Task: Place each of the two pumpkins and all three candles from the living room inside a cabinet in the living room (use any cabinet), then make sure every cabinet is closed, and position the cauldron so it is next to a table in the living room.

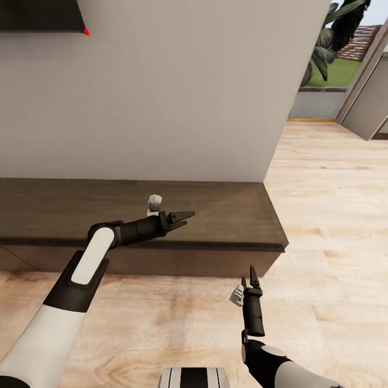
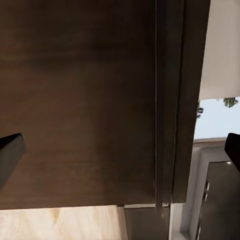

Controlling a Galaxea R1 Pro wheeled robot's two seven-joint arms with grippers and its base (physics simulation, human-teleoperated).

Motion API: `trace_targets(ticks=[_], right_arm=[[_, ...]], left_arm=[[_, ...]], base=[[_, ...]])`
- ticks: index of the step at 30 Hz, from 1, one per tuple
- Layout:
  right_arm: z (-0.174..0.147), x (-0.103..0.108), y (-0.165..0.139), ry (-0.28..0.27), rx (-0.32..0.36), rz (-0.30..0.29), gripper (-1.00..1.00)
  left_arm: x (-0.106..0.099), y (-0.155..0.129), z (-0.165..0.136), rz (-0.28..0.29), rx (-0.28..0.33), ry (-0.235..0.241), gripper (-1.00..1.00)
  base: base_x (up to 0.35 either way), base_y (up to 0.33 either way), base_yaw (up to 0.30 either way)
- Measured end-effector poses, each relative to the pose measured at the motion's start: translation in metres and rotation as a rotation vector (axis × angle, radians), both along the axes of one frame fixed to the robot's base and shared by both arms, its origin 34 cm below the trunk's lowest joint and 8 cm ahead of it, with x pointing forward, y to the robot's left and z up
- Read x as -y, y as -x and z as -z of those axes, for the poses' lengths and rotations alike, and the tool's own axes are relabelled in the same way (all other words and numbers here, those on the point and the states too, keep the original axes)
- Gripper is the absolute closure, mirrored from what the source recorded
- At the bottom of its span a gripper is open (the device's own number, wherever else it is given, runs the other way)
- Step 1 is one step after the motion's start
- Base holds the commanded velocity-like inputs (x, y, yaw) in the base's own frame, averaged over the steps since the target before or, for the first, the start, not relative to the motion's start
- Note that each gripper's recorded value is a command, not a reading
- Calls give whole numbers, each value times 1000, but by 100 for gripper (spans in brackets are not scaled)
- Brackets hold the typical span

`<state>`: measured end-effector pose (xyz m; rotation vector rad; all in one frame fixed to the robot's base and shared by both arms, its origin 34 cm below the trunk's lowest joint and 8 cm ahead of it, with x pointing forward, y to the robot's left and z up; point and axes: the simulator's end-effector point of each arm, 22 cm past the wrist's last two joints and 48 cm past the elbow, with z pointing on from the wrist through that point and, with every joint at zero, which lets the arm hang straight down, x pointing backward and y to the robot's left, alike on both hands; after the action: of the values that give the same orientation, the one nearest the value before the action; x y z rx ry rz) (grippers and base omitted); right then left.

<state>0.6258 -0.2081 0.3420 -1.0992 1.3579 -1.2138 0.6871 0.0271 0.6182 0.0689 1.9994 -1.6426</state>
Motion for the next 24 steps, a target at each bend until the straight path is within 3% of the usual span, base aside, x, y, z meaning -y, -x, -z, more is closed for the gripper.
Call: trace_targets(ticks=[4,9,24], right_arm=[[0,0,0,3,2,-4,-100],[-3,-11,0,24,15,-56,-100],[-1,-17,4,26,11,-73,-100]], left_arm=[[3,1,-1,3,-2,5,-100],[9,2,-3,7,-2,17,-100],[9,2,-3,8,-2,18,-100]], base=[[278,-49,0],[261,-22,0],[13,-1,0]])
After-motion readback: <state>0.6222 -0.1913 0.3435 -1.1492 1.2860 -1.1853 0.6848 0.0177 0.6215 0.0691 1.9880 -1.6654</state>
